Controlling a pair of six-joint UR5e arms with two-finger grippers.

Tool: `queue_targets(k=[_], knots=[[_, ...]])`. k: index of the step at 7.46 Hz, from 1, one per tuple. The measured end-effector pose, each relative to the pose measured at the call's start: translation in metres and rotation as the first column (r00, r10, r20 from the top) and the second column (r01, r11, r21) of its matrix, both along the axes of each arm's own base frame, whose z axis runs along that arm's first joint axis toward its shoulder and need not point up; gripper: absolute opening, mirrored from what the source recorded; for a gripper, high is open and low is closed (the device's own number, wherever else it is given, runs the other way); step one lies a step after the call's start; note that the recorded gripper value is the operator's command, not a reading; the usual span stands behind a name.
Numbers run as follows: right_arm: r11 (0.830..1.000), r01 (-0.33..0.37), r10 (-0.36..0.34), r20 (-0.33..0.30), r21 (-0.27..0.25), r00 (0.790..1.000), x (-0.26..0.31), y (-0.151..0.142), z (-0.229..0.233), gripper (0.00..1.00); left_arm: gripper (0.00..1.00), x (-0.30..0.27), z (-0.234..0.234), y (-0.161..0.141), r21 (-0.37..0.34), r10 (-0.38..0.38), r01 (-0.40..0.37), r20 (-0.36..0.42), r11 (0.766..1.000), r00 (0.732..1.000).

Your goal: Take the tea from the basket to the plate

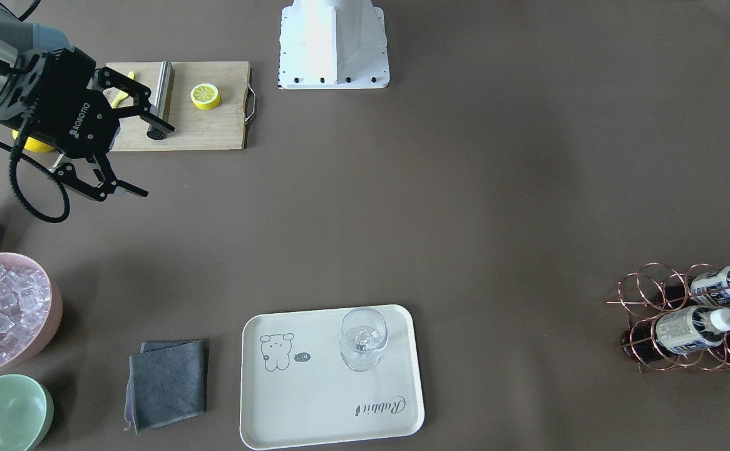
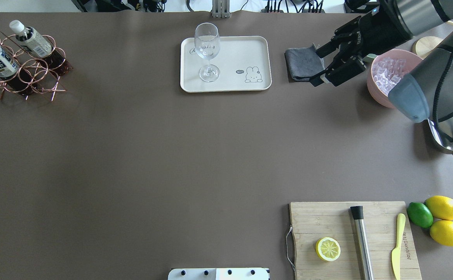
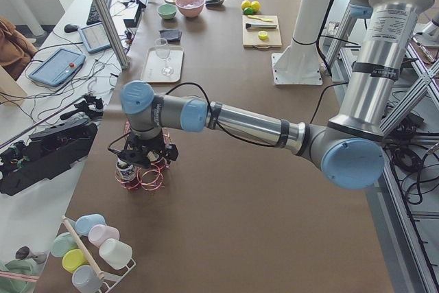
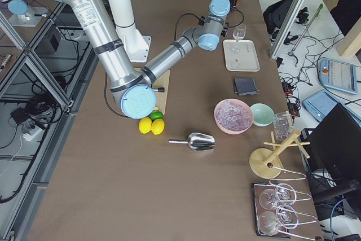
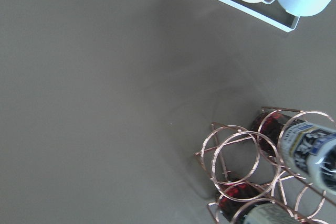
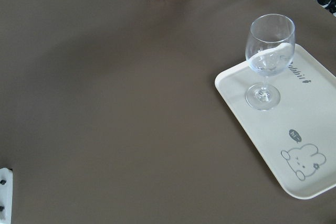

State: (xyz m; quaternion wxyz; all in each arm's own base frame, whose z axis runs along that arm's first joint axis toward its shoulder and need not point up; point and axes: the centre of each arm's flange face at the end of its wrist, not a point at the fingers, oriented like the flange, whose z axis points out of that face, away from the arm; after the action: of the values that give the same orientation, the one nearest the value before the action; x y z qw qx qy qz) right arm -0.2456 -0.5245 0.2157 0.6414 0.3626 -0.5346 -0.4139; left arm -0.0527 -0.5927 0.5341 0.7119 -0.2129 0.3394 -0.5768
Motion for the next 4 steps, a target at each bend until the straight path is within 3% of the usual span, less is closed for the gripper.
queue_targets(k=[2,4], knots=[[0.998,-0.032,0.029,0.057,0.052,0.998,-0.051,0.016,-0.023,1.00,0.94,-0.024,-0.051,-0.044,-0.106,-0.069,0.069,0.003,0.992,0.998],[0.994,-0.056,0.047,0.093,0.097,0.995,-0.076,0.029,-0.027,1.00,0.94,-0.028,-0.078,-0.062,-0.161,-0.144,0.142,0.001,0.977,0.990]])
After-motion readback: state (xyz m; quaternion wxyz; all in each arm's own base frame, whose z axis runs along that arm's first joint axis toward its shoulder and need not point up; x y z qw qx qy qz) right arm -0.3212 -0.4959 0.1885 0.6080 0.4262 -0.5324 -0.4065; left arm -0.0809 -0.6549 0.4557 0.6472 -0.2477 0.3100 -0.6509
